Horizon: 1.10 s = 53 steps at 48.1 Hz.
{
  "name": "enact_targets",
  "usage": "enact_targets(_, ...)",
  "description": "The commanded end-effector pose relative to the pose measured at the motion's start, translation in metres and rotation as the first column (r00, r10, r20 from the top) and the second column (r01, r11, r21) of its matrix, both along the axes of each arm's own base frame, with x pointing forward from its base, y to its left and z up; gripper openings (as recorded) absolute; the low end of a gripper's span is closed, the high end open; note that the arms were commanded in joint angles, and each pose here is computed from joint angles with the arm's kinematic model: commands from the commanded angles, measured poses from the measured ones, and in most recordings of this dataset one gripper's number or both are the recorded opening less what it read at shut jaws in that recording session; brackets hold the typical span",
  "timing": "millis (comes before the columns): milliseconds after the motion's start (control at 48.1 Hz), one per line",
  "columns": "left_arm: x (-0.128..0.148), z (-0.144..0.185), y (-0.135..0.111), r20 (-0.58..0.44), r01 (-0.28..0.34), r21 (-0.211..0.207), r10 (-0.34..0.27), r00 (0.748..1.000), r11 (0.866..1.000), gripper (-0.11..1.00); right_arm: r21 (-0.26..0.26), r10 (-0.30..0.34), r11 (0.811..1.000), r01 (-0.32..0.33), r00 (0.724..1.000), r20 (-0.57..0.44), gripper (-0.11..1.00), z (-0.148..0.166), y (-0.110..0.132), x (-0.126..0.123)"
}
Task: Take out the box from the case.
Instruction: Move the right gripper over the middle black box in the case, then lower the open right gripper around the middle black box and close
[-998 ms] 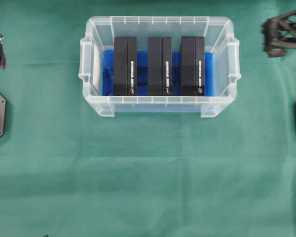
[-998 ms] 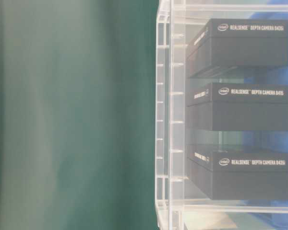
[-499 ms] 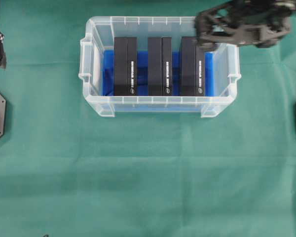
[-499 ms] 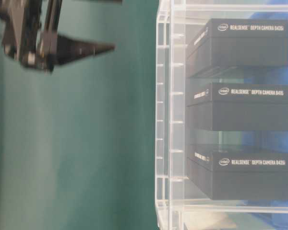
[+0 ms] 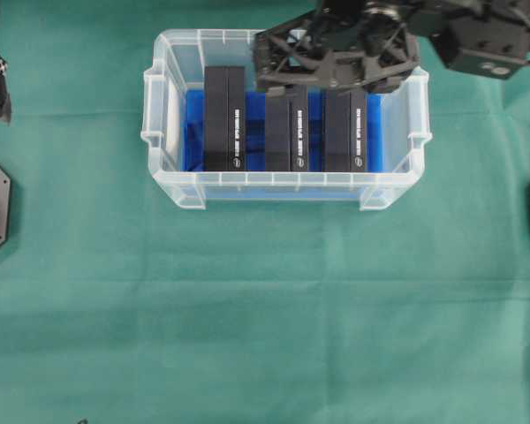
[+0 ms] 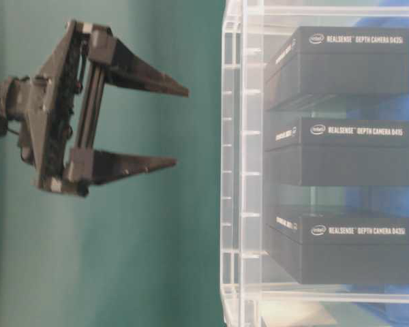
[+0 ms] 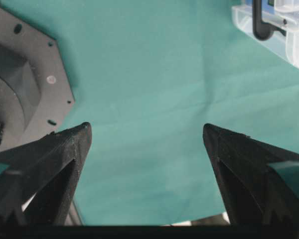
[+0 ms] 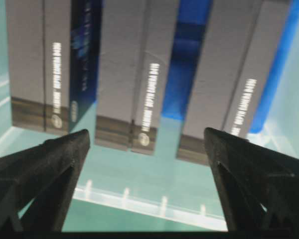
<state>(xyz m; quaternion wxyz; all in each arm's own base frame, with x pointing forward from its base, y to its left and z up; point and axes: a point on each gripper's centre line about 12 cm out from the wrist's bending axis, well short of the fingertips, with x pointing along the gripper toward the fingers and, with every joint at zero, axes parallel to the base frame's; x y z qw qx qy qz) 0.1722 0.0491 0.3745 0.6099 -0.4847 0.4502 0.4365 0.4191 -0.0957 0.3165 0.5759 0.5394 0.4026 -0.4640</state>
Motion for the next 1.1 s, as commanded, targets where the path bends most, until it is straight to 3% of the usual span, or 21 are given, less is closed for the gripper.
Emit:
enact_targets(0, -0.001, 0.004, 0.001, 0.015, -0.003, 0.009, 0.003, 1.000, 1.000, 0.98, -0.003, 0.004, 1.000, -0.004, 0.999, 0.053, 0.95, 0.015, 0.002, 0.007)
enact_targets(1081, -0.002, 0.004, 0.001, 0.016, 0.008, 0.014, -0.009, 1.000, 1.000, 0.98, -0.026, 0.007, 1.000, -0.006, 0.998, 0.060, 0.95, 0.009, -0.003, 0.023)
